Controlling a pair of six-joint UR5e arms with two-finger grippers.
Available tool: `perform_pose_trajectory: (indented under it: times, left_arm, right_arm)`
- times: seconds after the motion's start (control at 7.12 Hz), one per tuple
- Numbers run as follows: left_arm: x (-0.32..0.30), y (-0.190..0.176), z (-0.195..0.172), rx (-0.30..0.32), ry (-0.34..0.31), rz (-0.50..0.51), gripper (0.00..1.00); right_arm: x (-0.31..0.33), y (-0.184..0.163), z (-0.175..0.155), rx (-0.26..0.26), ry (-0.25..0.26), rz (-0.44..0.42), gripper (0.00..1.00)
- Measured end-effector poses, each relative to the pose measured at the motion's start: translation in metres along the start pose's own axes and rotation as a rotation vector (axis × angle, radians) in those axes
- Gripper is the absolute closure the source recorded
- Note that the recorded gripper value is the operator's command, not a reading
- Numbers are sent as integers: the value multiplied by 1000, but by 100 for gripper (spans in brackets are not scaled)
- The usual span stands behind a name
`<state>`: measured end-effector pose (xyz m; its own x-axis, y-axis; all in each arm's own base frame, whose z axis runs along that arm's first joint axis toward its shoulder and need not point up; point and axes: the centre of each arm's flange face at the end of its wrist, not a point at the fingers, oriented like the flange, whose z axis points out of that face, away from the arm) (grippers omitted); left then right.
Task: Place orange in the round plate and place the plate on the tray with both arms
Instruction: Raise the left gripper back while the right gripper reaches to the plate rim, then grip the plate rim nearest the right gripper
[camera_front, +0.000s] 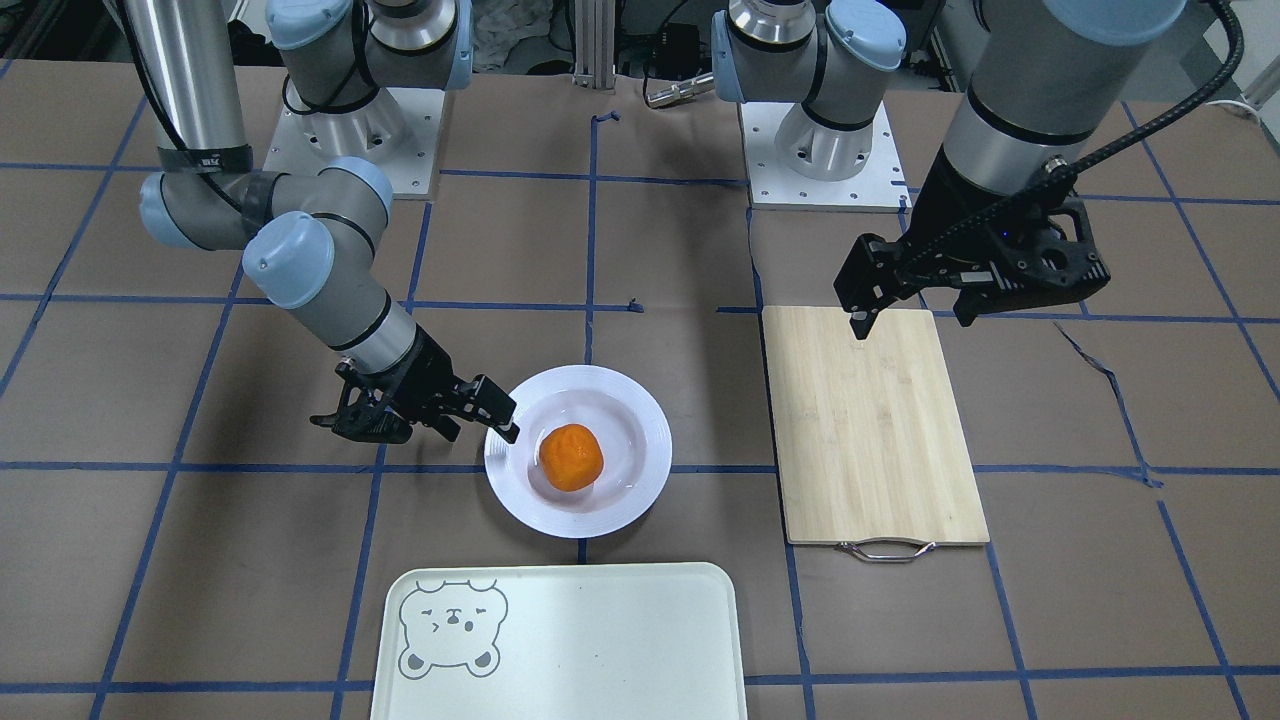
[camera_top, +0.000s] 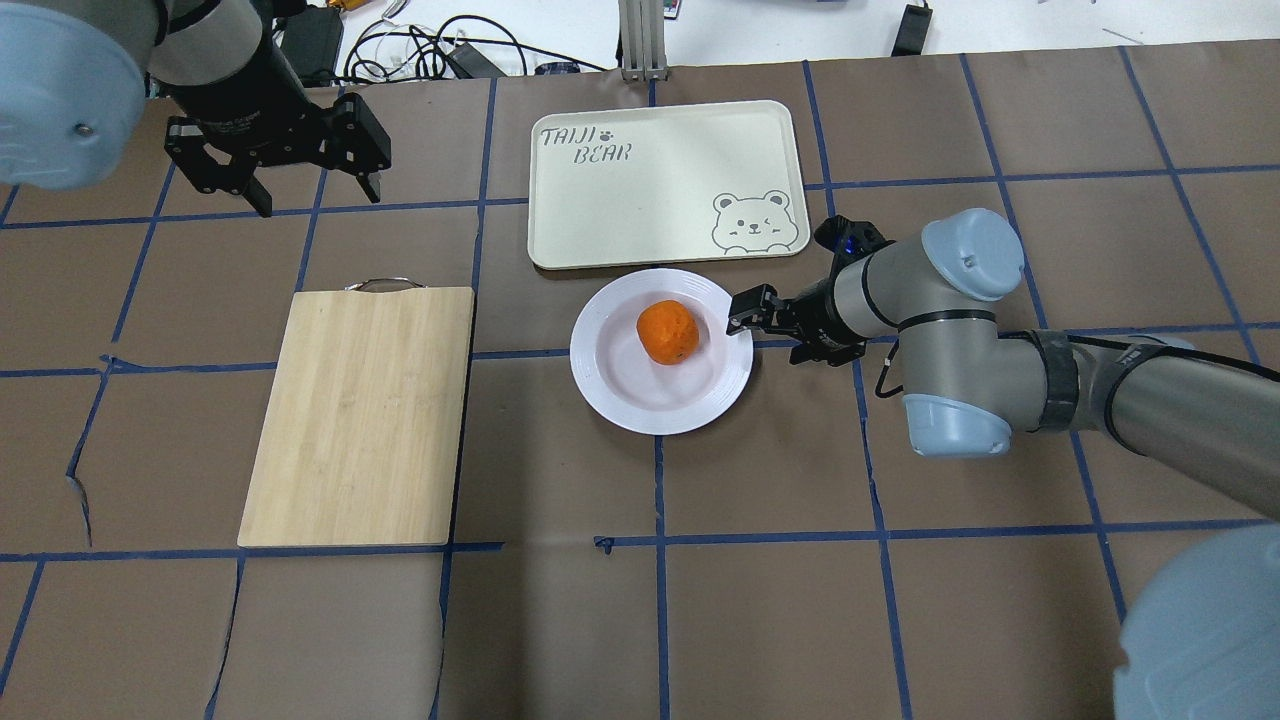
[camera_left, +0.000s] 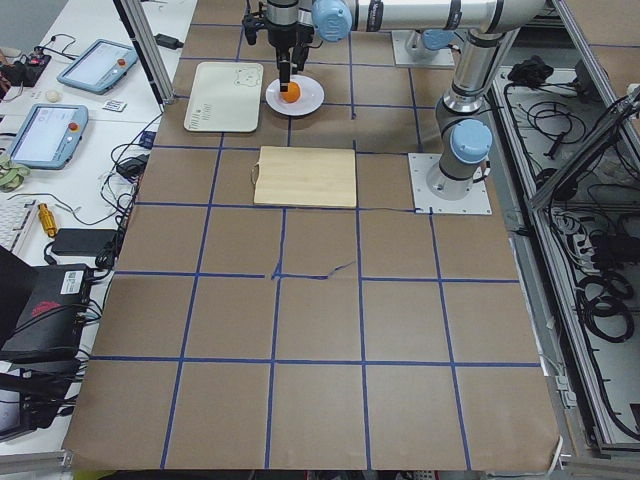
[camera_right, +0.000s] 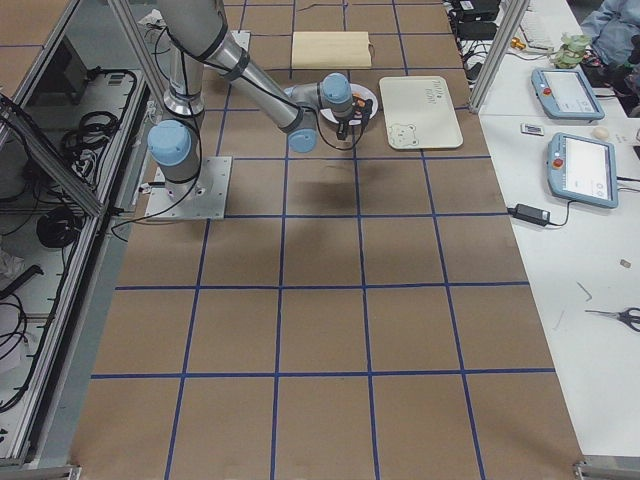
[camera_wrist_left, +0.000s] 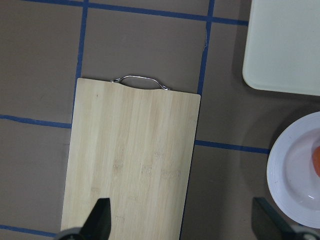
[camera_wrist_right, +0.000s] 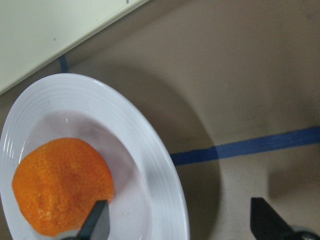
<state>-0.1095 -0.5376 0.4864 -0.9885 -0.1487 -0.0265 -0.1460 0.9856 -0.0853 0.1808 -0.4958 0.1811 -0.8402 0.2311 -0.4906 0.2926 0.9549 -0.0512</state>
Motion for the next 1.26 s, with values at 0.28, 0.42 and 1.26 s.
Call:
perform_pose_trajectory:
  times: [0.28, 0.42, 1.26]
  left_arm:
    - [-2, 1, -7, 19, 0, 7, 0]
    - [-3, 3, -10, 26, -4, 26, 0]
    - [-6, 13, -20, 36, -5, 88, 0]
  right_arm:
    - [-9, 12, 9, -19, 4, -11, 9]
    - [-11, 17, 13, -28, 8, -18, 13]
    - [-10, 22, 28, -55, 25, 11, 74]
